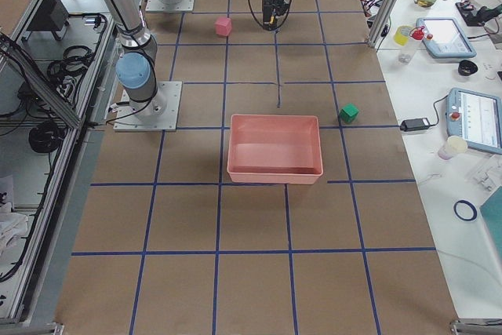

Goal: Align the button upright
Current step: 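Turn the button switch yellow cap up and set it on the table, then open the left gripper and raise it away from the button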

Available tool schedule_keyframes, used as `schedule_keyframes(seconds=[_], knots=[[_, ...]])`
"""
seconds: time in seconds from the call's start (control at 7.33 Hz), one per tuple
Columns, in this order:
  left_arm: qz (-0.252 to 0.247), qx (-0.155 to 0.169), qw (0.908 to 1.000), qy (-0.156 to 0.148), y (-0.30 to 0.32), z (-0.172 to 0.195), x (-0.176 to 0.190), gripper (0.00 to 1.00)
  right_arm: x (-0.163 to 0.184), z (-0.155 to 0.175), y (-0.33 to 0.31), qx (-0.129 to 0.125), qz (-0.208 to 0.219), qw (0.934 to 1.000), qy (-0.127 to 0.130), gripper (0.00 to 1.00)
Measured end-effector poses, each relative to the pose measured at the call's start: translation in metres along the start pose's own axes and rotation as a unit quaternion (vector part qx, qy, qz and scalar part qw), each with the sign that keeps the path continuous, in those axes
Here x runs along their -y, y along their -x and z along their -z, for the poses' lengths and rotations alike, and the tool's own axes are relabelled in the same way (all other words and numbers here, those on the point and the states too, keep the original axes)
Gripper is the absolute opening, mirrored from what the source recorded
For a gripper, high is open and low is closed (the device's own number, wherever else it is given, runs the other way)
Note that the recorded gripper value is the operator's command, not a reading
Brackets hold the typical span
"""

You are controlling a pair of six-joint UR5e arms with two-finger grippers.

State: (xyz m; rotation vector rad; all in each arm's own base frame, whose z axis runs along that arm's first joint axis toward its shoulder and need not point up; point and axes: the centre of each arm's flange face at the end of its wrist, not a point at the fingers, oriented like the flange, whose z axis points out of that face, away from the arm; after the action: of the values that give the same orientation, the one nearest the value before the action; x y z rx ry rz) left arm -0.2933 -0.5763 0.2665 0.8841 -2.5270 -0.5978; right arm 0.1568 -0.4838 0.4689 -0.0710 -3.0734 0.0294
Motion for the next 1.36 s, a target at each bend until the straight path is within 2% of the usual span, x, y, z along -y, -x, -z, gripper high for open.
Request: schedule_keyframes(seconds=[0.14, 0.27, 0.68, 0.82, 0.95, 1.09, 1.23, 1.36], knots=[[0.031, -0.012, 0.9992, 0.023, -0.005, -0.004, 0.015, 0.00, 0.001, 0.000, 0.000, 0.001, -0.001, 1.0000, -0.003, 1.00], [0.046, -0.015, 0.9983, 0.034, -0.007, -0.010, 0.030, 0.00, 0.001, -0.001, 0.000, 0.002, -0.001, 1.0000, -0.005, 1.00], [0.032, -0.012, 0.9980, 0.053, 0.000, -0.032, 0.057, 0.00, 0.002, 0.002, -0.001, 0.004, -0.001, 0.9999, -0.014, 1.00], [0.033, -0.011, 0.9975, 0.061, 0.002, -0.038, 0.061, 0.21, 0.001, 0.002, -0.002, 0.004, 0.000, 0.9999, -0.013, 1.00], [0.036, -0.010, 0.9972, 0.065, 0.003, -0.042, 0.064, 0.75, 0.000, 0.002, -0.002, 0.003, 0.002, 0.9999, -0.011, 1.00], [0.041, -0.009, 0.9969, 0.067, 0.004, -0.045, 0.065, 0.88, 0.001, 0.003, -0.002, 0.002, 0.005, 0.9999, -0.012, 1.00], [0.046, -0.008, 0.9966, 0.068, 0.005, -0.046, 0.065, 0.93, 0.003, 0.003, -0.003, 0.002, 0.006, 0.9999, -0.013, 1.00], [0.046, -0.009, 0.9968, 0.065, 0.004, -0.044, 0.064, 0.92, 0.003, 0.002, -0.003, 0.002, 0.007, 0.9999, -0.011, 1.00]])
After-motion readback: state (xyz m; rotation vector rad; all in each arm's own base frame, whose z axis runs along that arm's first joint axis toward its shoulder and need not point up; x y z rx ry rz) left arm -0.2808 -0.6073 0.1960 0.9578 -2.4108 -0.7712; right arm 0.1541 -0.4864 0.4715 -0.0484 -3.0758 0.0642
